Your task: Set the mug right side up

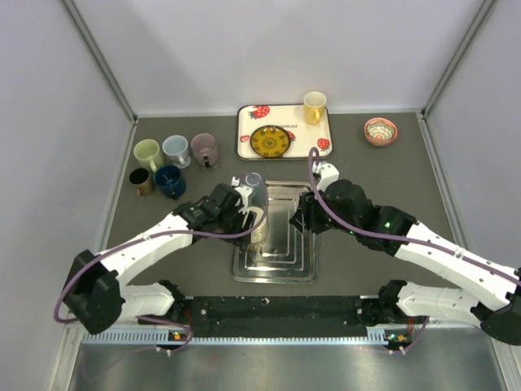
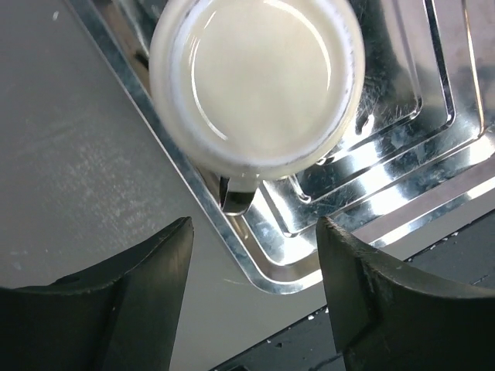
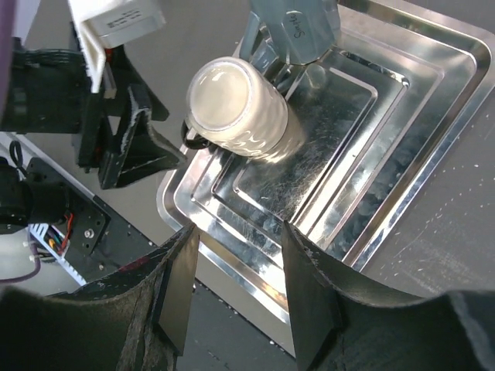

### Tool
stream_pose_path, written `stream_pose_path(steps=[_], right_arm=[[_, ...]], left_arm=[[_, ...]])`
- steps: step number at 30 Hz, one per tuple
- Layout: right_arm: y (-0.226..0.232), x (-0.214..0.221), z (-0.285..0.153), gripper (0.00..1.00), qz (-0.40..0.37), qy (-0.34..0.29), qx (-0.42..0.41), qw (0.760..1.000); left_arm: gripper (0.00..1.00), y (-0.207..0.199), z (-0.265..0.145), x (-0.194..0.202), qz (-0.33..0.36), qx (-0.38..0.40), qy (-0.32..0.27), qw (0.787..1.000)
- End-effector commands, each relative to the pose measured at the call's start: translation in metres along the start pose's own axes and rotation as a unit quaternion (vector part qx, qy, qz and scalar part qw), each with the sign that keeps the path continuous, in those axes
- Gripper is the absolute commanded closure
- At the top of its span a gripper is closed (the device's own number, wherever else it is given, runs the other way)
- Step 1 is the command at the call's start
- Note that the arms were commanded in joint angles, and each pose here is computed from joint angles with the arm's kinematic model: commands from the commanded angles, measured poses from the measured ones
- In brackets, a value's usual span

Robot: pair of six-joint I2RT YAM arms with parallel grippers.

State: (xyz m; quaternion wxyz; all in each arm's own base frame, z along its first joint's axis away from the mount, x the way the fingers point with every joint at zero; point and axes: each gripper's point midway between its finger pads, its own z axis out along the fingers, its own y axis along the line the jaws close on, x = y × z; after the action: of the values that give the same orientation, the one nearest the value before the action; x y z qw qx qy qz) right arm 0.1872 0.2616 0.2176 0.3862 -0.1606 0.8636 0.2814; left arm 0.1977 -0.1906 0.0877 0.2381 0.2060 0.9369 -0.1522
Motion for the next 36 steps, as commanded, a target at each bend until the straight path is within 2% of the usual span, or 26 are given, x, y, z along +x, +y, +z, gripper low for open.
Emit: stream_pose_path(steps=[1,7,15,21,25,33,36], right_arm=[[-0.003,-0.002,-0.004,0.53,-0.015,-0.013,0.002,1.000],[-0.009,0.000,-0.007,0.53,-0.024,-0.014,0.011,1.000],[-0.009,0.000,-0.005,0.52,-0.023,-0.014,0.013,1.000],[-0.011,0.003,-0.004,0.53,-0.021,-0.011,0.016,1.000],[-0.012,0.004,-0.005,0.53,-0.019,-0.011,0.017,1.000],[-0.013,0.007,-0.005,0.53,-0.014,-0.011,0.017,1.000],[-0.013,0.008,-0.005,0.53,-0.011,-0.009,0.017,1.000]], left_arm=[[0.32,-0.010,0.005,-0.021,0.044,0.024,-0.007,0.999],[0.38,-0.011,0.018,-0.022,0.055,0.024,0.016,0.998],[0.44,-0.003,0.023,-0.027,0.059,-0.001,0.024,0.998],[0.52,-0.001,0.025,-0.029,0.060,-0.004,0.024,0.998],[0.64,-0.001,0.027,-0.027,0.060,-0.002,0.029,0.998],[0.73,0.002,0.032,-0.018,0.057,-0.005,0.041,0.998],[0.91,0.002,0.034,-0.017,0.056,-0.006,0.043,0.997]])
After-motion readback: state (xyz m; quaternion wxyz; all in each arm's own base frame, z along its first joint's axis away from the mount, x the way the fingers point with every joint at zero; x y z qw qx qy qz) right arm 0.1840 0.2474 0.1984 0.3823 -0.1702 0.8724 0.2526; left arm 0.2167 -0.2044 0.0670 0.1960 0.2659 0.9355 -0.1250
